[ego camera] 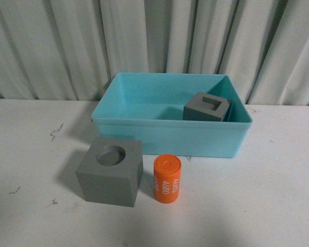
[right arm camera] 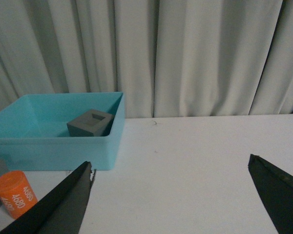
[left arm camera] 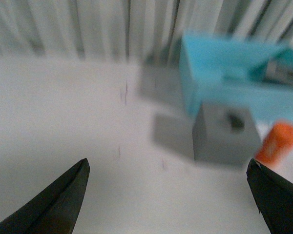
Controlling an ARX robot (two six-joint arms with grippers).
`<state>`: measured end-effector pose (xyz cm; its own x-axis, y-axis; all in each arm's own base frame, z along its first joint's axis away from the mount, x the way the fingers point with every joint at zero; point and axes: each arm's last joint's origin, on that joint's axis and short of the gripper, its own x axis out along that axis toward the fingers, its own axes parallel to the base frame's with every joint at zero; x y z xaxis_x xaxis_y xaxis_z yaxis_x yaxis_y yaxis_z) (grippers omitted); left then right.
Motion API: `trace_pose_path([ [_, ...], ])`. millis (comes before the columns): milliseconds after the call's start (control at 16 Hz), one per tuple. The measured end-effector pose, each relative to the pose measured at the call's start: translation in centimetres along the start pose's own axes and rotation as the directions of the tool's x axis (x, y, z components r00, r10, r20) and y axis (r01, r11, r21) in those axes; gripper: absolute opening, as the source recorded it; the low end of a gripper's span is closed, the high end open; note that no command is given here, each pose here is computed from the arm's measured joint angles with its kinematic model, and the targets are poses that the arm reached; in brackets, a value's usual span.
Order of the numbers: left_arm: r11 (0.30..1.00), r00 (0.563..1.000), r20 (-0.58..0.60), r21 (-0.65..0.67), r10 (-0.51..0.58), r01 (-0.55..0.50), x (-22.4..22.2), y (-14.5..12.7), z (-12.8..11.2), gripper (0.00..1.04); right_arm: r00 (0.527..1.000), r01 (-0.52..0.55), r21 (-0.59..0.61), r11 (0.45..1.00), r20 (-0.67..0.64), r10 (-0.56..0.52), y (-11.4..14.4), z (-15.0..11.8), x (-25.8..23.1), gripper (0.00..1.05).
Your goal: Place gray and orange parts in blue box
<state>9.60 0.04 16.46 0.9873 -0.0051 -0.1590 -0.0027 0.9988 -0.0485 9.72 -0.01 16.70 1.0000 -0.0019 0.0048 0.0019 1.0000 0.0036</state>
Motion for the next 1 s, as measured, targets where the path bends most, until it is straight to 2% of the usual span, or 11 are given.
trace_pose_path([
  [62, 0.994, 0.934, -0.358, -0.102, 0.003, -0.042, 0.9, 0.0, 1.0, 0.98, 1.0, -0.002, 0.0, 1.0, 0.001, 0.002, 0.0, 0.0, 0.0, 1.0],
  [125, 0.987, 0.872, -0.489, -0.149, -0.02, -0.06, 4.9, -0.6, 3.9, 0.98, 1.0, -0.002, 0.0, 1.0, 0.0, 0.002, 0.0, 0.0, 0.0, 0.98],
  [187, 0.993, 0.886, -0.453, -0.101, -0.097, 0.057, 12.6, -3.1, 7.2, 0.98, 1.0, -0.002, 0.0, 1.0, 0.0, 0.002, 0.0, 0.0, 0.0, 0.98],
  [249, 0.99, 0.876, -0.46, -0.051, -0.141, 0.133, 16.7, -5.2, 7.5, 0.98, 1.0, -0.002, 0.0, 1.0, 0.0, 0.002, 0.0, 0.0, 0.0, 0.98],
  [312, 0.988, 0.868, -0.472, -0.044, -0.152, 0.149, 17.8, -5.7, 7.2, 0.98, 1.0, -0.002, 0.0, 1.0, 0.0, 0.002, 0.0, 0.0, 0.0, 0.98],
  [499, 0.984, 0.841, -0.517, -0.02, -0.16, 0.175, 19.2, -6.4, 5.6, 0.98, 1.0, -0.002, 0.0, 1.0, 0.0, 0.002, 0.0, 0.0, 0.0, 0.98],
  [998, 0.979, 0.813, -0.563, 0.023, -0.153, 0.2, 19.8, -7.6, 2.7, 0.98, 1.0, -0.002, 0.0, 1.0, 0.0, 0.002, 0.0, 0.0, 0.0, 0.98],
])
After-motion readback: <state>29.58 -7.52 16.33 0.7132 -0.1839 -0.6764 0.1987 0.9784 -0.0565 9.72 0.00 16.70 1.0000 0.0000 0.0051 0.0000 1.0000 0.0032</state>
